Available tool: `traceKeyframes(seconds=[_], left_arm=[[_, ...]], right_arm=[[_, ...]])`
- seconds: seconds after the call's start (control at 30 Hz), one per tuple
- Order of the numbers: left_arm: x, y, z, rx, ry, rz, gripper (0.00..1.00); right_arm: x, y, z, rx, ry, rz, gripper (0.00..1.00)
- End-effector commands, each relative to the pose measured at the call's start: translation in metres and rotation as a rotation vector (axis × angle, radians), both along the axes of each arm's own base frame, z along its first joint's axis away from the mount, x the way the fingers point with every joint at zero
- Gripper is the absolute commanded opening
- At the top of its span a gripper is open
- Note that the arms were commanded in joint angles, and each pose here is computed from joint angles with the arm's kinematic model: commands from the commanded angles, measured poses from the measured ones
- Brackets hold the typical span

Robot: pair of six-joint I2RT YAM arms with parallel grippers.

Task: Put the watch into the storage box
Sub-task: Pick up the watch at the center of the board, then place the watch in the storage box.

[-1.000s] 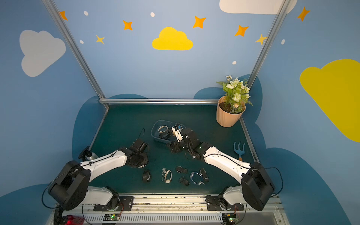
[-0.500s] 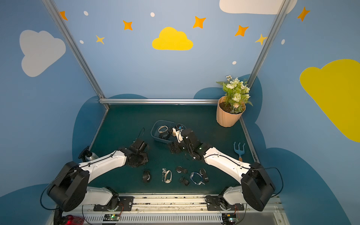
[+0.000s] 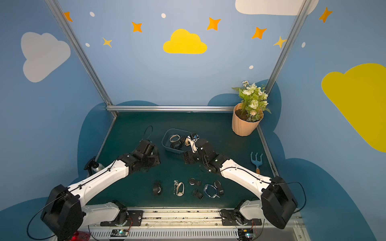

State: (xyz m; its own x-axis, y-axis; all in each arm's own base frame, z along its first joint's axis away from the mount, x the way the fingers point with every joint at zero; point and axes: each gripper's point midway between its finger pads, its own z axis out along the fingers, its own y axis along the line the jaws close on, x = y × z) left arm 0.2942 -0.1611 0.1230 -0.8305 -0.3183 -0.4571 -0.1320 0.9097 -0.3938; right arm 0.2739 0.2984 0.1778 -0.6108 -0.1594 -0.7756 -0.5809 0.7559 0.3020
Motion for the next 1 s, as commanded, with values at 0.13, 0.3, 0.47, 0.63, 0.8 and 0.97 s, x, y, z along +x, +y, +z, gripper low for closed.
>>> traceKeyframes(seconds=[0.13, 0.3, 0.47, 0.63, 0.8, 0.97], left_arm=[[0.046, -0.035, 0.048, -0.021, -0.162, -0.133, 0.05], [0.074, -0.051, 0.058, -0.007, -0.205, -0.173, 0.05], [0.108, -0.068, 0.068, 0.004, -0.265, -0.221, 0.05], [0.141, -0.076, 0.061, 0.002, -0.256, -0.231, 0.05], [0.167, -0.082, 0.045, -0.012, -0.232, -0.241, 0.05], [0.183, -0.086, 0.030, -0.033, -0.197, -0.239, 0.05]], right_arm=[[0.002, -0.013, 0.009, -0.003, -0.029, -0.055, 0.83], [0.001, -0.021, 0.010, -0.016, -0.029, -0.086, 0.83], [0.002, -0.031, 0.009, -0.036, -0.038, -0.116, 0.83], [0.003, -0.038, 0.013, -0.040, -0.047, -0.133, 0.83], [0.007, -0.043, 0.017, -0.051, -0.062, -0.144, 0.83], [0.006, -0.044, 0.018, -0.041, -0.053, -0.149, 0.83]])
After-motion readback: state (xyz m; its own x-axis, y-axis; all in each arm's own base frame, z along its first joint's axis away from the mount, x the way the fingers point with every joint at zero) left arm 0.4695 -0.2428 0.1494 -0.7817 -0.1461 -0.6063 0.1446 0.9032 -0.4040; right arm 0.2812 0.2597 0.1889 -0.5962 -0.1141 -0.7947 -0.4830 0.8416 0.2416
